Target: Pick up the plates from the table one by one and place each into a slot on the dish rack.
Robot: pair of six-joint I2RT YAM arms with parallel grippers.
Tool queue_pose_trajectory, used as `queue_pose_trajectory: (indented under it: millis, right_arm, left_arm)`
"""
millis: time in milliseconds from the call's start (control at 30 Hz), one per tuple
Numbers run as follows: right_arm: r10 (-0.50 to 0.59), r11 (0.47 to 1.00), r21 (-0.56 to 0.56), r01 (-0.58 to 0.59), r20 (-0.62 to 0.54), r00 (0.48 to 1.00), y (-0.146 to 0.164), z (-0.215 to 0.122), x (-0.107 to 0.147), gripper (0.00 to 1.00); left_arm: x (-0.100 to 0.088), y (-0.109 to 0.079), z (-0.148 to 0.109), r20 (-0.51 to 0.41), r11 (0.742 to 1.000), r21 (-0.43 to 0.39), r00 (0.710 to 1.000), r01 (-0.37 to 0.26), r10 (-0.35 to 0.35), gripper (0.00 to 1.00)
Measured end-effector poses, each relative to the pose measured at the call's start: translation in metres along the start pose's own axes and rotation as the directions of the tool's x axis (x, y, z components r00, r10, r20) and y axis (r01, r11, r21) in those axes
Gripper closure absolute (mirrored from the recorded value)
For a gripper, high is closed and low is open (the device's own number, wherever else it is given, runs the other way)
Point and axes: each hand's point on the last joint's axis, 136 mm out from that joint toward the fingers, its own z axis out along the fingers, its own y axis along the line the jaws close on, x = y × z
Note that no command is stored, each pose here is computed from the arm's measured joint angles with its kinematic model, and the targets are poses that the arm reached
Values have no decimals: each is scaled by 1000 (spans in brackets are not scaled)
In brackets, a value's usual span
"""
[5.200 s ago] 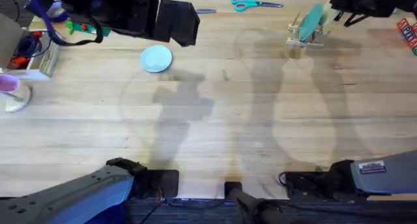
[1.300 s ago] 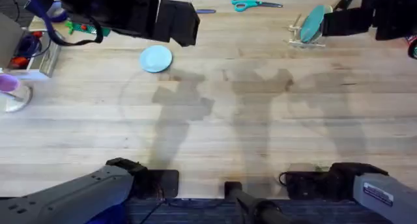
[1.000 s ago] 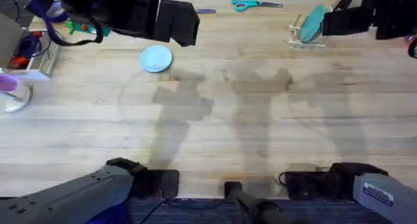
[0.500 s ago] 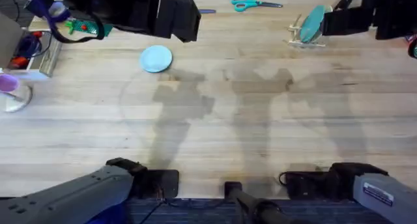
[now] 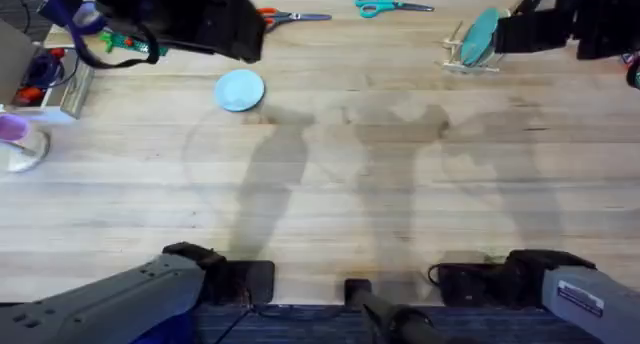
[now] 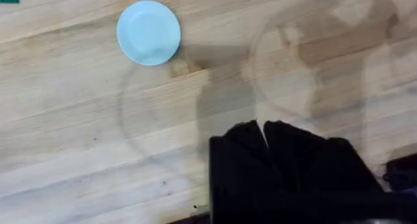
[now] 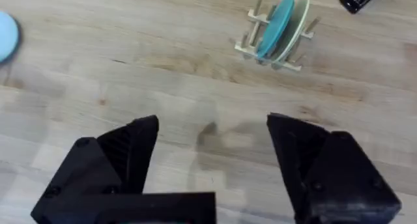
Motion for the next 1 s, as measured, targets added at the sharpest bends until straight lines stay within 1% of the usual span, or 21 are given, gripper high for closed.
queue_pose_trajectory:
  millis: [67,233,367,700,800,867,1000]
  right_arm:
    - [0,1000,0,0,0,1000,0,0,0,7]
    - [0,1000,0,0,0,1000,0,0,0,7]
    - [0,1000,0,0,0,1000,0,0,0,7]
    - [0,1000,0,0,0,1000,0,0,0,6]
    - [0,1000,0,0,0,1000,0,0,0,6]
    - [0,1000,0,0,0,1000,0,0,0,7]
    - [0,1000,0,0,0,1000,0,0,0,7]
  left_arm:
    - [2,0,0,-7,1000,-1,1000,1,-1,955]
    - [8,1,0,-32,1000,-4,999,2,-2,959]
    - [17,2,-1,-68,1000,-10,997,26,-26,958]
    - [18,4,-1,-73,999,-14,996,44,-45,958]
    - [17,13,-1,-69,997,-30,995,75,-77,958]
    - [16,22,-2,-65,993,-43,991,111,-113,958]
    - [16,38,-3,-59,986,-32,985,161,-162,957]
